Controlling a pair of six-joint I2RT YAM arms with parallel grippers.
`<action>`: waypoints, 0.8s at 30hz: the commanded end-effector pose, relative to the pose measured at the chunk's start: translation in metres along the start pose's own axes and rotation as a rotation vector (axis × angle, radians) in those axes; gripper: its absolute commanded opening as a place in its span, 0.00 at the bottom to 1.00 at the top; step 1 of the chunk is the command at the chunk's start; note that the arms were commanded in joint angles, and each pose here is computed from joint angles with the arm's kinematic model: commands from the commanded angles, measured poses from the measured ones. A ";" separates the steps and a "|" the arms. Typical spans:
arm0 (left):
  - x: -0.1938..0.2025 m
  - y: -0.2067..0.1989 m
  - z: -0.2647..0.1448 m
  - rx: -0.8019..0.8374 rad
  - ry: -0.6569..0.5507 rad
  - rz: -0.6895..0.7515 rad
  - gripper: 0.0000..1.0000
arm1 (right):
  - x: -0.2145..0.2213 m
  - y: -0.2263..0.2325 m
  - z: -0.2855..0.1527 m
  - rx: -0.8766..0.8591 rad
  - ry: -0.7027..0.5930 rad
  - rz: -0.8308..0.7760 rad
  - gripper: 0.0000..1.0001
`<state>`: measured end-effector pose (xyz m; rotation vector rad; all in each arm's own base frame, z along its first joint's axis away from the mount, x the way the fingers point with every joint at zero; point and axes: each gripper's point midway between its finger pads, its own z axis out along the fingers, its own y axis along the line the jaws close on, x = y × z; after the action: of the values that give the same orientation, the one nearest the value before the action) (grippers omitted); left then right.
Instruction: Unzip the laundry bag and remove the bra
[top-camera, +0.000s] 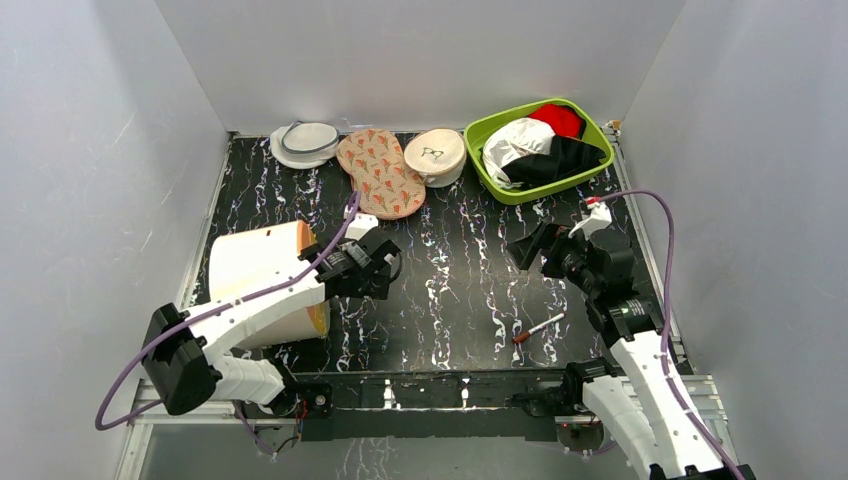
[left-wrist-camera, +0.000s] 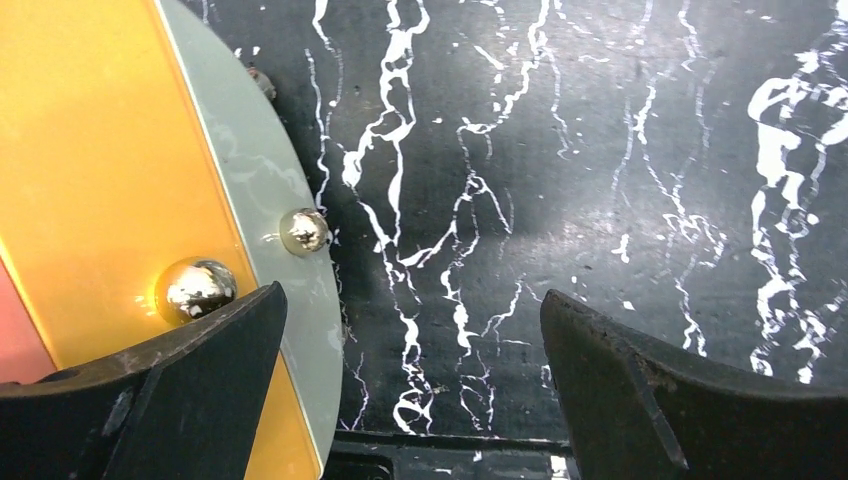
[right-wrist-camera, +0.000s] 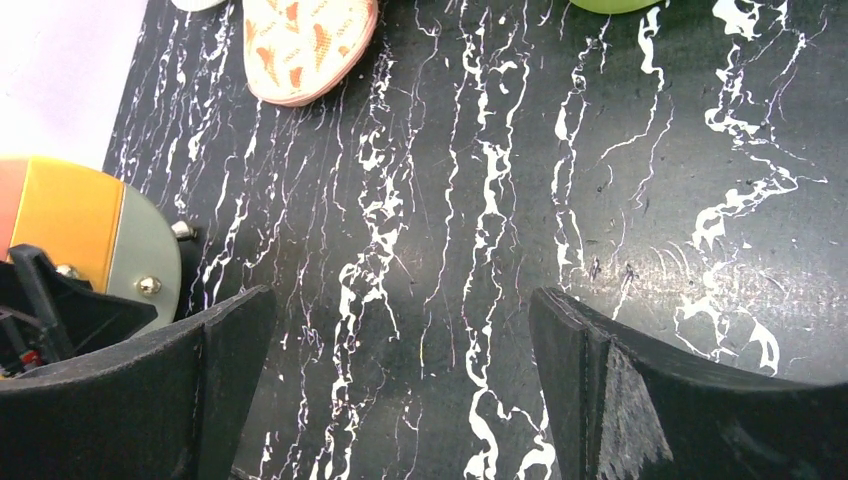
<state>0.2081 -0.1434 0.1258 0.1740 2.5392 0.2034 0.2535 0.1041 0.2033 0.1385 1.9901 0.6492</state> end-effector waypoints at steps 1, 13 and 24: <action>0.002 0.031 0.002 -0.171 -0.012 -0.027 0.98 | -0.015 0.006 -0.007 -0.018 -0.068 -0.037 0.98; 0.000 0.090 0.015 -0.223 -0.010 -0.248 0.98 | -0.014 0.008 -0.007 -0.022 -0.053 -0.037 0.98; -0.009 0.132 0.002 -0.360 -0.093 -0.352 0.98 | -0.011 0.006 -0.005 -0.017 -0.034 -0.031 0.98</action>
<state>0.2291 -0.0423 0.1291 -0.3127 2.4606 0.3934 0.2512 0.1027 0.2032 0.1366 1.9908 0.6412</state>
